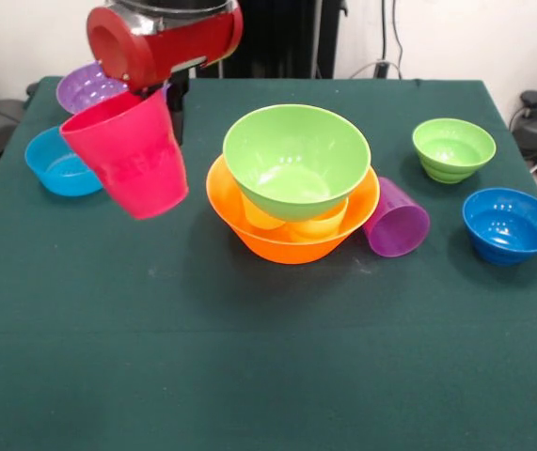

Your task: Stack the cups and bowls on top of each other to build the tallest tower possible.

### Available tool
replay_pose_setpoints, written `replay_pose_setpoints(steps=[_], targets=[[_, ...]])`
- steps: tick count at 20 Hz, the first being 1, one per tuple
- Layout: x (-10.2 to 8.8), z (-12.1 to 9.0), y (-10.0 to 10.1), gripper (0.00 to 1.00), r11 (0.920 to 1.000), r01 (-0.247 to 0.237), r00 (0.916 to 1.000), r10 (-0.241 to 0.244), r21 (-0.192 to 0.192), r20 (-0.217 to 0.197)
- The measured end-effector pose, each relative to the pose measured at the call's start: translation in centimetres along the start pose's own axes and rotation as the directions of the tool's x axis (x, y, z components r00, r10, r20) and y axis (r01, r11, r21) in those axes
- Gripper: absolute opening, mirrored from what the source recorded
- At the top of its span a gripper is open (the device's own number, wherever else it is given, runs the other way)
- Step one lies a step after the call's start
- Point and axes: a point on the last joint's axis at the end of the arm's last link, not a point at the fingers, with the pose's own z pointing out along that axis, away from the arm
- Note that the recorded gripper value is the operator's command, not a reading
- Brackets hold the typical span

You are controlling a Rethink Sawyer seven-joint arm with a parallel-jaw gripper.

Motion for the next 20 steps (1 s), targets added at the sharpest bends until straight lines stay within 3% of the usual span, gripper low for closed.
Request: replay_pose_setpoints(steps=[11, 20], targets=[[0.0, -5.2, -0.4, 0.00, 0.9948, 0.006, 0.9991, -0.002, 0.101, -0.042], [0.5, -7.7, -0.3, 0.00, 0.9895, -0.020, 0.9975, 0.030, 0.143, -0.064]])
